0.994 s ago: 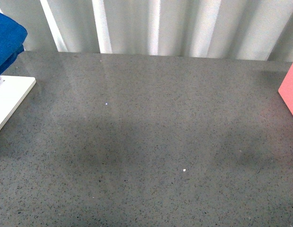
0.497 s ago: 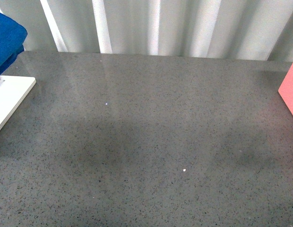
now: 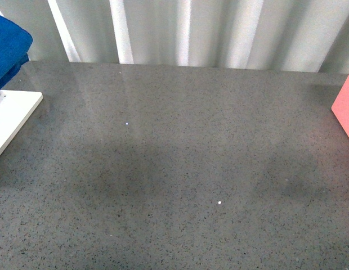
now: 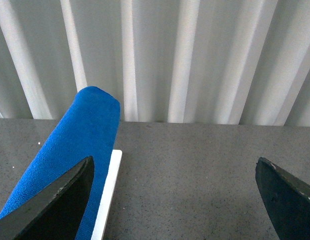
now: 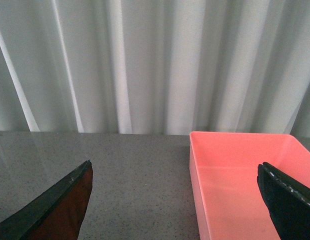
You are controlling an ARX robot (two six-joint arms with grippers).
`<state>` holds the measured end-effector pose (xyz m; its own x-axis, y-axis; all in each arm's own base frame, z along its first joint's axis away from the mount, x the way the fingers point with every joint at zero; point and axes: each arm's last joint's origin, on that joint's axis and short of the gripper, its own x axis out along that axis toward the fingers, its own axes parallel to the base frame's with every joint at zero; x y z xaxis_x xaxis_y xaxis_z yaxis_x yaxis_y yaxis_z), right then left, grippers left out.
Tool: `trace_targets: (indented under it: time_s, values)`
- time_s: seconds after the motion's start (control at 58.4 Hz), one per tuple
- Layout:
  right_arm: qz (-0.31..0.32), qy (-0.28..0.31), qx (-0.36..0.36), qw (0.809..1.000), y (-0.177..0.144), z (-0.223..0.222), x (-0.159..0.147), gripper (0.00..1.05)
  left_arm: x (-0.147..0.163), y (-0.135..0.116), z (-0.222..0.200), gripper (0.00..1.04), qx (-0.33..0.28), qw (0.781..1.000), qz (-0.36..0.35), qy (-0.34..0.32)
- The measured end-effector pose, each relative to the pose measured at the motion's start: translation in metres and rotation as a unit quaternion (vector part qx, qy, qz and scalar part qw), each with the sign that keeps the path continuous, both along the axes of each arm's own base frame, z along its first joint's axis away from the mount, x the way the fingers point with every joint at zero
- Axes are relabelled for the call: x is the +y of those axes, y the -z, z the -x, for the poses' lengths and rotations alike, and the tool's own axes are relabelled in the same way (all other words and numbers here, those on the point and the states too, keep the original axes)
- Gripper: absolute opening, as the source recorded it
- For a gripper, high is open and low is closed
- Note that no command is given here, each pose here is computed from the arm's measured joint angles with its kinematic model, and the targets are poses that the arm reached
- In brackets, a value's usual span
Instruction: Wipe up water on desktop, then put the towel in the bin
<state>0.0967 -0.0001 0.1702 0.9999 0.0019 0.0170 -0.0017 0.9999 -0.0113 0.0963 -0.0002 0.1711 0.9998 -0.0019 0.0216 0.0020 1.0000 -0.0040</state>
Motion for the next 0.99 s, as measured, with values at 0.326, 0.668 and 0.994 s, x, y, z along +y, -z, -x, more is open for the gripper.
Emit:
trace_targets:
  time_s: [0.326, 0.668, 0.994]
  values:
    - [0.0, 0.0, 0.0, 1.0, 0.0, 0.0, 0.0, 0.98, 0.0, 0.0, 0.0, 0.98, 0.0, 1.0, 0.0, 0.0]
    - [0.0, 0.0, 0.0, 1.0, 0.0, 0.0, 0.0, 0.98, 0.0, 0.0, 0.0, 0.98, 0.0, 1.0, 0.0, 0.0]
    - [0.0, 0.0, 0.0, 1.0, 0.0, 0.0, 0.0, 0.98, 0.0, 0.0, 0.0, 0.98, 0.0, 1.0, 0.0, 0.0]
